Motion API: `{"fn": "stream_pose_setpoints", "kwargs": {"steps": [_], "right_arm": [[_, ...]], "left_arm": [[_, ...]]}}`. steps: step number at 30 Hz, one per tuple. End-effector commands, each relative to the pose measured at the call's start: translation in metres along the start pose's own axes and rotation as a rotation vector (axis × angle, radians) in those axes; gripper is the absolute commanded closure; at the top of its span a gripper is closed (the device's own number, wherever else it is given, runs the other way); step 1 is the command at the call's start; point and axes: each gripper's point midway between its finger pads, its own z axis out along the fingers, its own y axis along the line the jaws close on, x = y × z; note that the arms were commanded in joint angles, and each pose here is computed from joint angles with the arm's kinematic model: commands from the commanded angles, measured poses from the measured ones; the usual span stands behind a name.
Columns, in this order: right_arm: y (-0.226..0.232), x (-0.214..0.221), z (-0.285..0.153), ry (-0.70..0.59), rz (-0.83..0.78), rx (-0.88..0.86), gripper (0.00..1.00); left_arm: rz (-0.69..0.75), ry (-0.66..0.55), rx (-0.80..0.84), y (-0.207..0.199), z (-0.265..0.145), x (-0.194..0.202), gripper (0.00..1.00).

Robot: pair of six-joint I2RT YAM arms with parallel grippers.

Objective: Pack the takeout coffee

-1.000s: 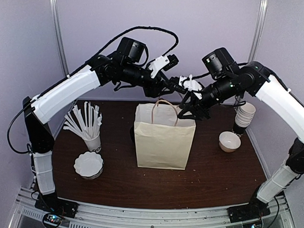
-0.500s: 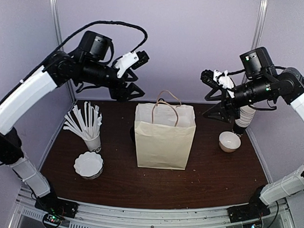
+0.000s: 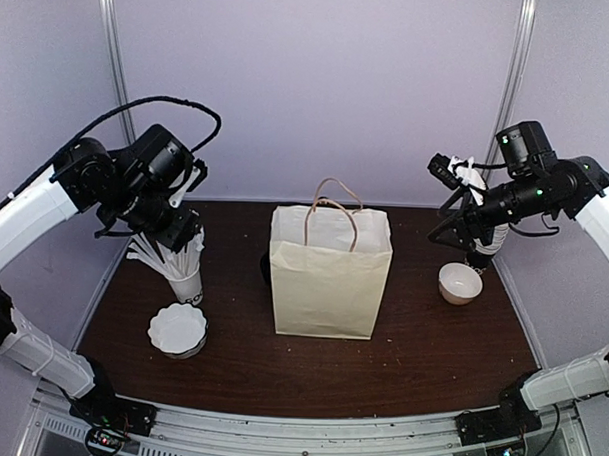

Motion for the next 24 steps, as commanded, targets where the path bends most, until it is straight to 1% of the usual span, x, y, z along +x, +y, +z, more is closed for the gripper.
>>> {"fn": "stream_pose_setpoints", "kwargs": {"steps": [1,4,7,12,17,24], "right_arm": [[-0.004,-0.012,-0.002,-0.072,0.035,-0.014,0.31],[-0.003,-0.013,-0.002,-0.084,0.039,-0.026,0.31],[-0.004,-0.013,-0.003,-0.083,0.038,-0.022,0.31],[-0.005,-0.013,-0.003,-0.085,0.039,-0.023,0.31],[-0.004,-0.011,-0.002,-0.087,0.036,-0.021,0.31],[-0.004,-0.009,-0.004,-0.091,0.033,-0.015,0.31]], "left_arm": [[-0.214,0.101,-0.111,0.026,0.013,0.032,0.41],[-0.257,0.133,-0.108,0.028,0.025,0.042,0.43],[-0.301,0.196,-0.087,0.029,0.043,0.055,0.49],[-0.355,0.245,-0.036,0.027,0.068,0.066,0.61],[-0.355,0.292,-0.031,0.023,0.08,0.076,0.62],[-0.358,0.29,-0.013,0.02,0.084,0.073,0.65]]}}
